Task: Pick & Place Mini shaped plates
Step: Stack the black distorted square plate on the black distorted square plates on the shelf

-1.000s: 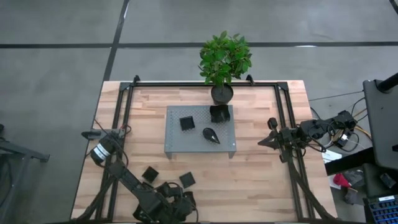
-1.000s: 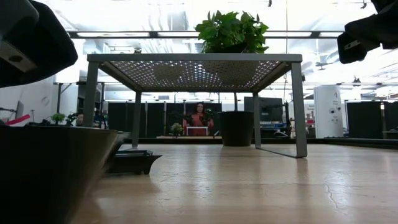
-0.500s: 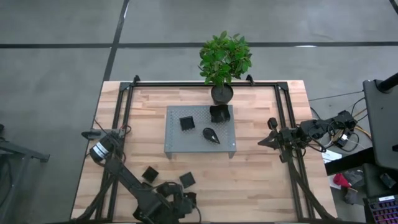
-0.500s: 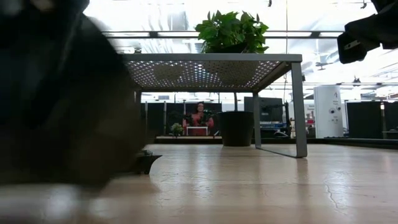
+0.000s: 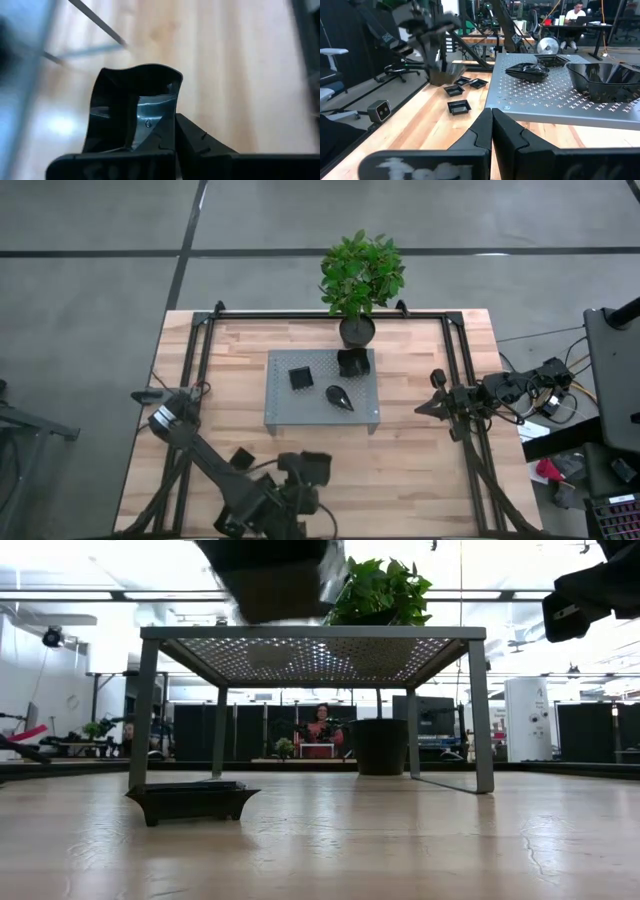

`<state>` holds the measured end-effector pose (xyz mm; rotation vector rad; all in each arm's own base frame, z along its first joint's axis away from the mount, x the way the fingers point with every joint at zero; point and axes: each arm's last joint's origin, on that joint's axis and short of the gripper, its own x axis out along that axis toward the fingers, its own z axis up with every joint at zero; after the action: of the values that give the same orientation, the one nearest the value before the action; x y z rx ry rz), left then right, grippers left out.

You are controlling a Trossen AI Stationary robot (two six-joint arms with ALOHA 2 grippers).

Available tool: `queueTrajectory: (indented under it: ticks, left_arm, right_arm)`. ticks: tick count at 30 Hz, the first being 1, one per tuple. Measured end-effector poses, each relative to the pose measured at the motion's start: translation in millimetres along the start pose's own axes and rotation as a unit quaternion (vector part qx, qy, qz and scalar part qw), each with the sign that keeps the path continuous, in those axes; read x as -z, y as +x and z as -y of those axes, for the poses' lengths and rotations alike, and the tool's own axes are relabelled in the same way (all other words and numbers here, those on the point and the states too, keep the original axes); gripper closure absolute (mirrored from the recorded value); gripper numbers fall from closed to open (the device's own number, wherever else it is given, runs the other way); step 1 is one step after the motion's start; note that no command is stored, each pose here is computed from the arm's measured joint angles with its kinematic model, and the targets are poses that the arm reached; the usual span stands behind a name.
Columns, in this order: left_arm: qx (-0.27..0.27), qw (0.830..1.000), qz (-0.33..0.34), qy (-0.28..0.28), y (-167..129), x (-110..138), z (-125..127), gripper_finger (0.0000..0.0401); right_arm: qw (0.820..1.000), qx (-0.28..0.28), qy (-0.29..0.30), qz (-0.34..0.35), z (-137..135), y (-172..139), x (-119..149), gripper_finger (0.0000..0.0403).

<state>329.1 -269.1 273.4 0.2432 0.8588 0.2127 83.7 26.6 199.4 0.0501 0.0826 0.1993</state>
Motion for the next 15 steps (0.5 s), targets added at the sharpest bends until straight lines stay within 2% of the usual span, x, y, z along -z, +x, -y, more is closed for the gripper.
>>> queueTrajectory:
  ticks: [6,15]
  left_arm:
    - [-0.087,0.992,0.044,0.086,-3.0,-25.4,-24.6,0.0401]
    - [-0.137,0.977,0.048,0.155,1.8,-59.0,-64.7,0.0401]
  right_arm:
    - [1.0,0.0,-0.001,0.0,0.0,0.0,0.0,0.0394]
    - [1.0,0.0,0.0,0.0,0.0,0.0,0.0,0.0394]
